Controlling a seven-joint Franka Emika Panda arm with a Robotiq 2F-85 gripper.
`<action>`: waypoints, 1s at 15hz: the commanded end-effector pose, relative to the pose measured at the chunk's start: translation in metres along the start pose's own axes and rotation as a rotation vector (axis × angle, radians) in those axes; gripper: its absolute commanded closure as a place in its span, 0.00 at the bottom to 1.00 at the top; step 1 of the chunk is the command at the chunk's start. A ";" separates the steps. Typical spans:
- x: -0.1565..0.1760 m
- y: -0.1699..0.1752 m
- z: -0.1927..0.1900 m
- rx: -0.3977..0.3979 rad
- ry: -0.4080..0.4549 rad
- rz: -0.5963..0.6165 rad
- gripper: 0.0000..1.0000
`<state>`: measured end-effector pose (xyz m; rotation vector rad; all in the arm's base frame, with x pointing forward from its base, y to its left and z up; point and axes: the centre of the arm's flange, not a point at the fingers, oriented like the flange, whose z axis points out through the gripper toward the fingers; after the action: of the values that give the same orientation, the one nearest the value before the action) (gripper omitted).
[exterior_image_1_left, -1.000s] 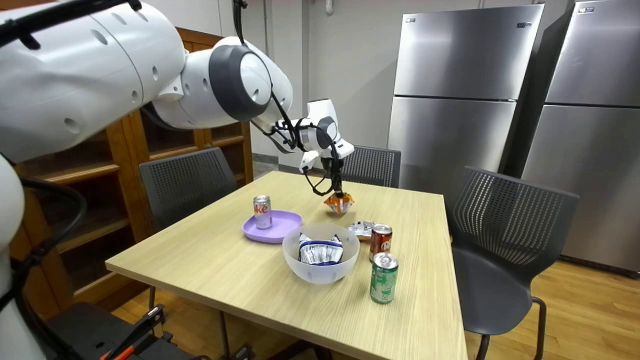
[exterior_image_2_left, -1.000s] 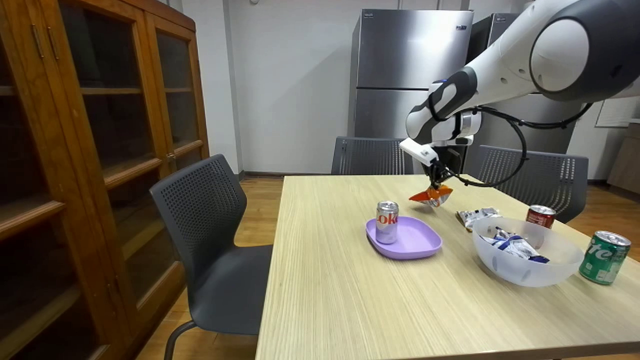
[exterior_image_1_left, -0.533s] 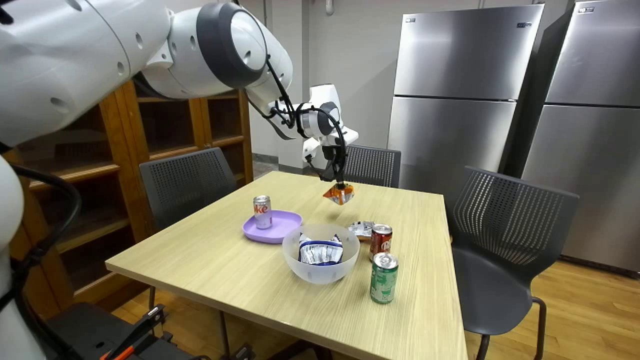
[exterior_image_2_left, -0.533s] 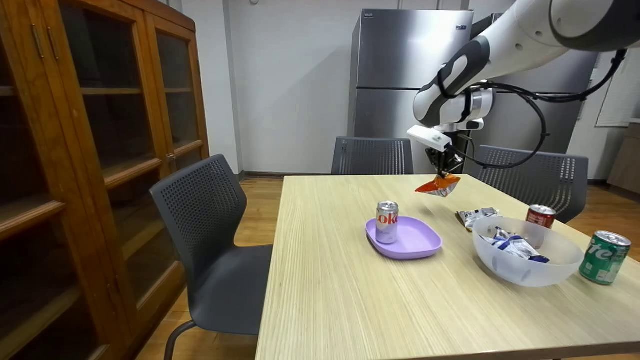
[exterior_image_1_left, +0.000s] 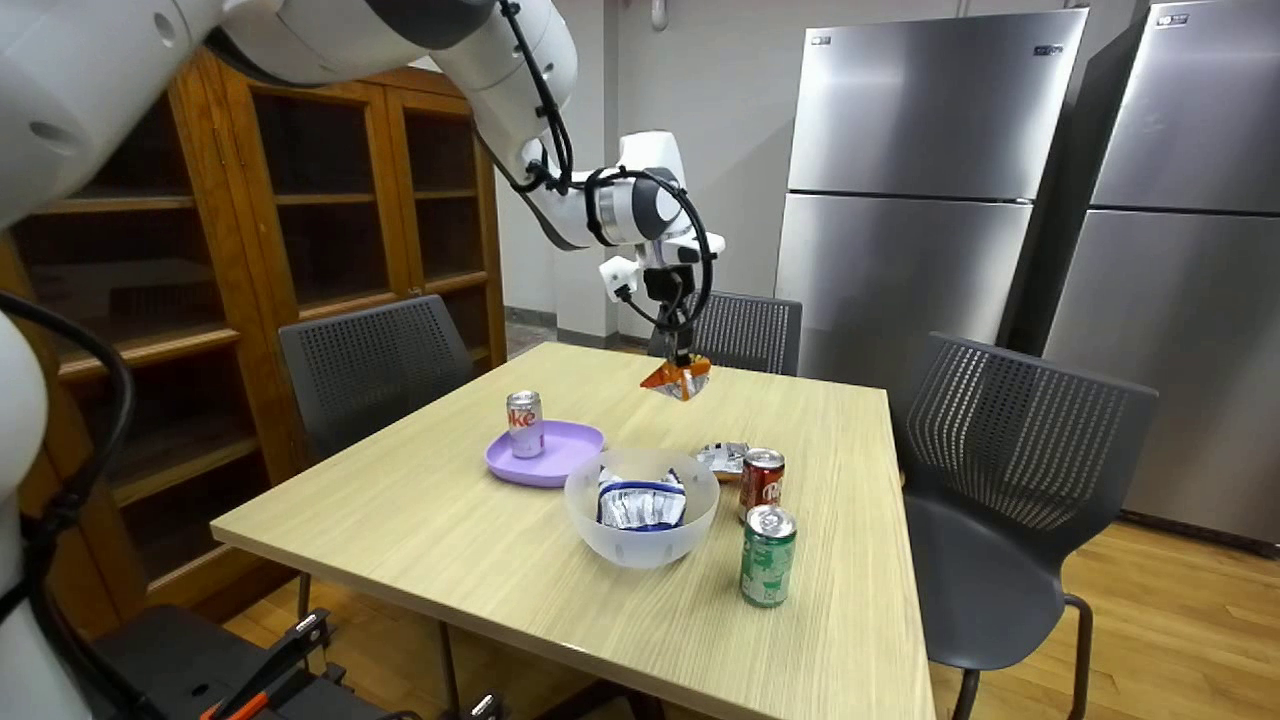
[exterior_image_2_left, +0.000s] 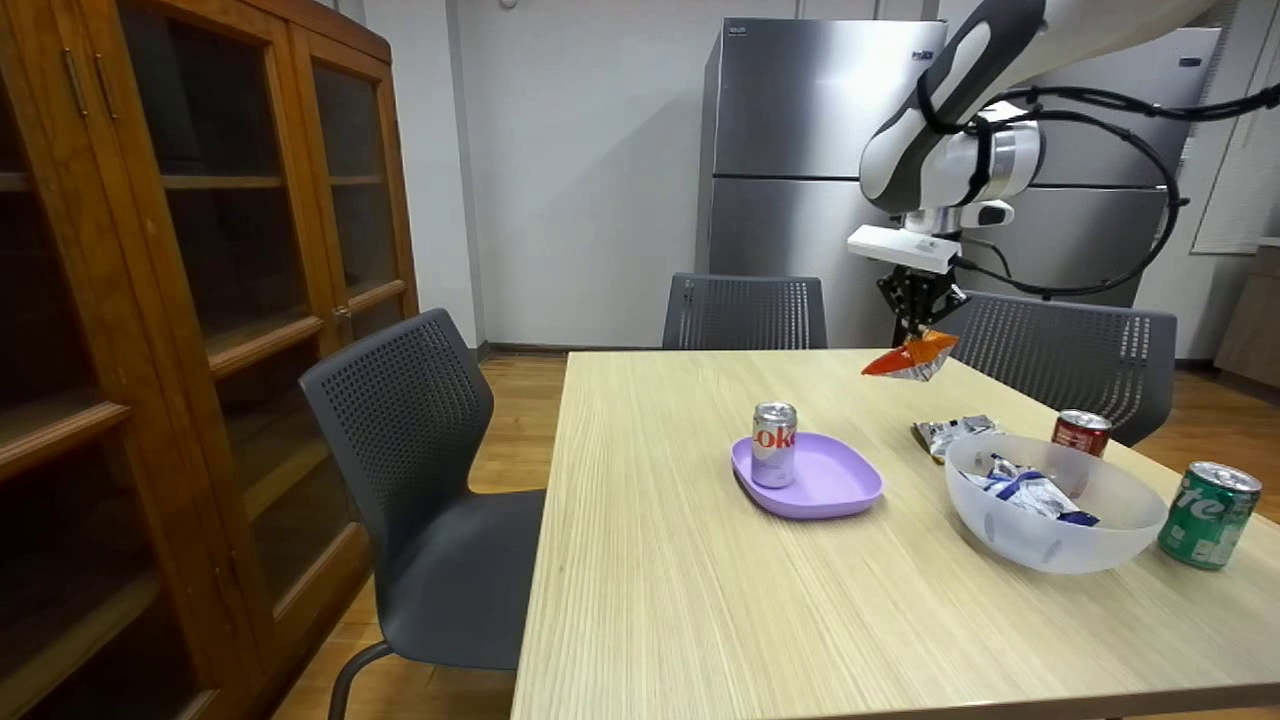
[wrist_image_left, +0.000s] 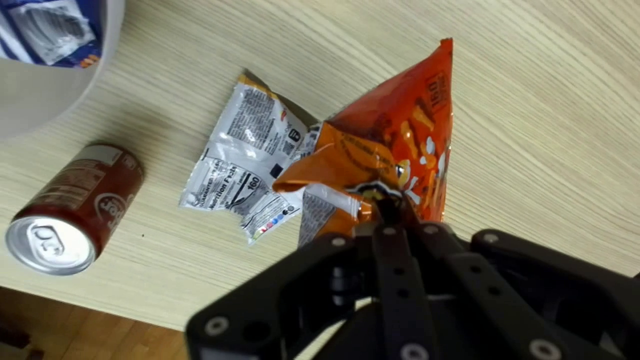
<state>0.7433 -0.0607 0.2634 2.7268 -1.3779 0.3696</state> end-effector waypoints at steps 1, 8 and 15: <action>-0.030 0.054 -0.035 -0.009 0.001 -0.105 1.00; -0.062 0.104 -0.052 -0.039 0.015 -0.230 1.00; -0.096 0.149 -0.064 -0.070 0.003 -0.317 1.00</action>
<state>0.5947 -0.0661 0.2831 2.8057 -0.9819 0.2916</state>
